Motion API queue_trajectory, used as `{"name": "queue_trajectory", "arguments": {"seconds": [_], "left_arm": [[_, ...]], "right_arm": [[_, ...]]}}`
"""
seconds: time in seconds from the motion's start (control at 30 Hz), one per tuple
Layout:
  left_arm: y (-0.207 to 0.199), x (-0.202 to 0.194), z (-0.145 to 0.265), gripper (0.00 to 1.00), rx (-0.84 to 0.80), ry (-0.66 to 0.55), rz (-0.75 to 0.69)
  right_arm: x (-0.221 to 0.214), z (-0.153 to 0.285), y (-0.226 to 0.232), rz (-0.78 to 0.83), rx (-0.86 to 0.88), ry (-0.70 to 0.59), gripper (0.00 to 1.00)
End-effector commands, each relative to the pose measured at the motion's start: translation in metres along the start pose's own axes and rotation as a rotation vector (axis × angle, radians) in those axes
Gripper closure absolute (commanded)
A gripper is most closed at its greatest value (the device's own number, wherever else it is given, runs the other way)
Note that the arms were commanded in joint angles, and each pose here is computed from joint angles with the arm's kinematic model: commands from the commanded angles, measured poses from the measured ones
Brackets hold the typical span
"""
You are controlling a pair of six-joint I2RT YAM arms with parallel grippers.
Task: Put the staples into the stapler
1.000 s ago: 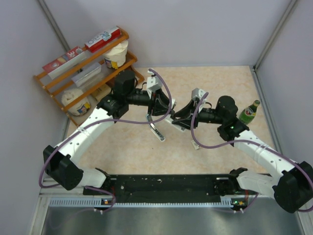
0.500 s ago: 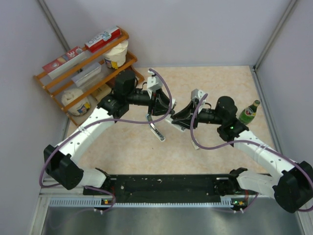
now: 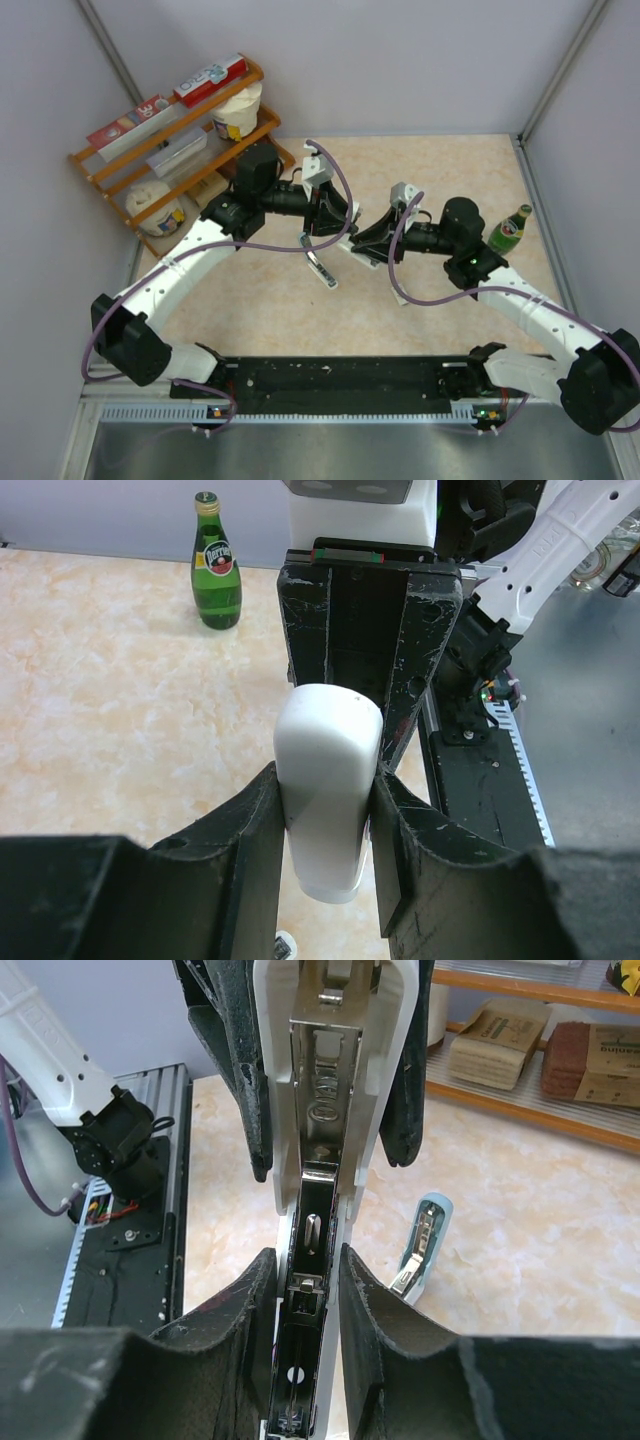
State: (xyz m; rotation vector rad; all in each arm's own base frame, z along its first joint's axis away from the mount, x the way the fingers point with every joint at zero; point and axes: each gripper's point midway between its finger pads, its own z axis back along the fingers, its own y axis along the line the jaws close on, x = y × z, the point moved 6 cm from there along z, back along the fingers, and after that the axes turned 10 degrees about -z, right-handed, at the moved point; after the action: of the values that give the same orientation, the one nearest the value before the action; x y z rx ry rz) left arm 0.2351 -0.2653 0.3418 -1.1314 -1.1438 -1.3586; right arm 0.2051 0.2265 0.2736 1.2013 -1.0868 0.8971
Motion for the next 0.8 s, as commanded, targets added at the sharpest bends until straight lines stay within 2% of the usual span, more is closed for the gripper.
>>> {"name": "queue_trajectory", "arguments": {"seconds": [0.0,0.1,0.2,0.4,0.53,0.6,0.63,0.77], "left_arm": [[0.0014,0.0131,-0.0009,0.87,0.002,-0.036,-0.066],[0.0017,0.0142,0.0003,0.76,0.009,-0.033,-0.071],[0.0028,0.015,0.0014,0.55,0.021,-0.028,-0.074],[0.0036,0.0142,0.0014,0.32,0.026,-0.023,-0.072],[0.0035,0.0148,0.0023,0.22,0.029,-0.024,-0.074],[0.0038,0.0146,0.0027,0.13,0.03,-0.023,-0.073],[0.004,0.015,0.0035,0.02,0.036,-0.023,-0.072],[0.0062,0.0168,0.0069,0.01,0.057,-0.023,-0.075]], "right_arm": [[0.0056,-0.0018,0.0066,0.055,0.037,-0.024,0.78],[0.0059,-0.0016,0.0061,0.058,0.031,-0.026,0.78],[0.0068,-0.0008,0.0058,0.06,0.023,-0.029,0.79],[0.0071,-0.0006,0.0049,0.064,0.014,-0.03,0.79],[0.007,-0.0005,0.0049,0.061,0.014,-0.028,0.8],[0.0071,-0.0005,0.0045,0.063,0.011,-0.029,0.8],[0.0071,-0.0005,0.0038,0.063,0.004,-0.029,0.8],[0.0066,-0.0002,0.0006,0.068,-0.02,-0.028,0.8]]}}
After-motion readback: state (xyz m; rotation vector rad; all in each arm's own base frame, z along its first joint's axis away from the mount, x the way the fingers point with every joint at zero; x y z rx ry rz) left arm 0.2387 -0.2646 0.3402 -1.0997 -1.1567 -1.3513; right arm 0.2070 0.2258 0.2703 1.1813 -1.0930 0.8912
